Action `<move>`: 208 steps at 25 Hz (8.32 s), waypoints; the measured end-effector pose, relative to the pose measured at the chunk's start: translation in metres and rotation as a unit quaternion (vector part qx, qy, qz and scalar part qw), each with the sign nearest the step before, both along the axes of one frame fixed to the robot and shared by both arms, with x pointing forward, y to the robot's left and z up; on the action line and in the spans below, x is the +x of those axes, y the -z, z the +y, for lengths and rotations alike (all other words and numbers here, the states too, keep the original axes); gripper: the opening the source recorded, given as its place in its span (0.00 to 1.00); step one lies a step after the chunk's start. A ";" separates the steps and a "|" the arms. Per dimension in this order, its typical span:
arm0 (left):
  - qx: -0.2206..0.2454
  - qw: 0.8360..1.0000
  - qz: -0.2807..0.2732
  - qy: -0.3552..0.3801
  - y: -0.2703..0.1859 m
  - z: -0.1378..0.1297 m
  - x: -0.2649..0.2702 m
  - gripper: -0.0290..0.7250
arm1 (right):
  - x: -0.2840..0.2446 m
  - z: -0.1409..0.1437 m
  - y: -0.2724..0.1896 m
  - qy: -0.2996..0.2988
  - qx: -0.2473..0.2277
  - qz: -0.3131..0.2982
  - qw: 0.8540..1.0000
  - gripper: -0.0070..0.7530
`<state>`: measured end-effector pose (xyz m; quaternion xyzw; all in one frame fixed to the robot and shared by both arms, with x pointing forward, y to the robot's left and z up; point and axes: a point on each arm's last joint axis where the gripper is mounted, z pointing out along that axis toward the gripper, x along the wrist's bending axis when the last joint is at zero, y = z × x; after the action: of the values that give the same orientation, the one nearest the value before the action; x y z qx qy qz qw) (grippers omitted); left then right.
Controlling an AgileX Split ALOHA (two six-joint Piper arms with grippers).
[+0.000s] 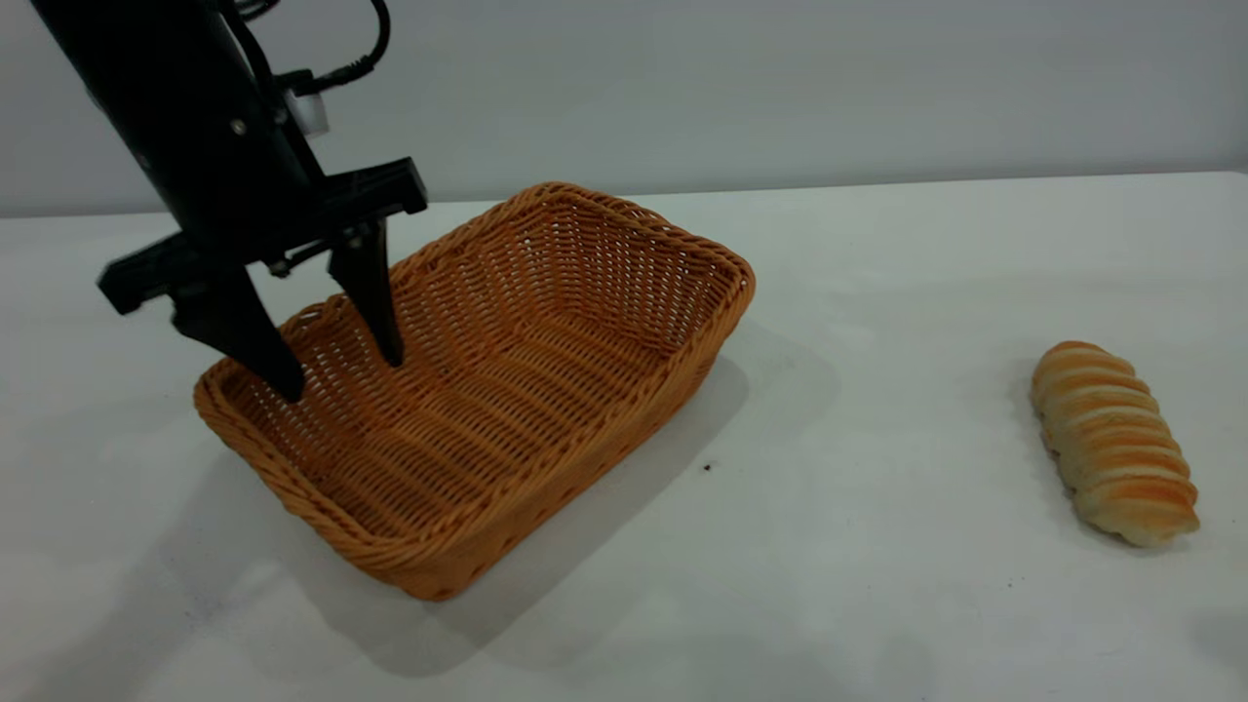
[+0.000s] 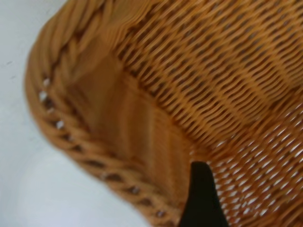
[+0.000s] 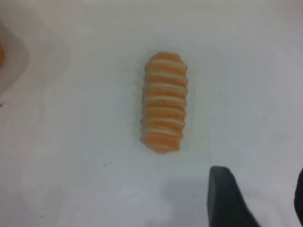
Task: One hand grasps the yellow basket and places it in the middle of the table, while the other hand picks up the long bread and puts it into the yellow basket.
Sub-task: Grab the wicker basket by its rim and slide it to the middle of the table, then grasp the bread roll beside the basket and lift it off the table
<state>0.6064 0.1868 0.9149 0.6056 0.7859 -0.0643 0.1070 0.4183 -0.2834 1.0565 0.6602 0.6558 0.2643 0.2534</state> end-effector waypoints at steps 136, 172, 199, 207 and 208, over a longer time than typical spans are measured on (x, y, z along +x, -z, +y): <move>0.115 0.973 -0.125 0.154 -0.005 -0.018 0.002 0.79 | 0.066 0.013 0.034 -0.034 -0.001 0.066 0.997 0.79; 0.092 0.939 -0.307 0.125 -0.196 0.012 -0.074 0.78 | 0.202 0.031 0.199 -0.046 -0.018 0.282 0.958 0.79; 0.097 0.933 -0.318 0.137 -0.211 0.018 -0.089 0.78 | 0.214 0.026 0.231 -0.070 -0.068 0.327 0.940 0.09; 0.112 0.929 -0.321 0.149 -0.211 0.020 -0.088 0.78 | 0.218 0.023 0.187 -0.066 -0.080 0.325 0.940 0.09; 0.112 0.928 -0.321 0.149 -0.211 0.020 -0.088 0.78 | 0.218 0.023 0.175 -0.064 -0.076 0.312 0.945 0.09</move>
<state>0.5181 0.2068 1.1260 0.7121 0.6122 0.2071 0.2743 0.6366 -0.2599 0.8812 0.6447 0.7613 0.0101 0.0681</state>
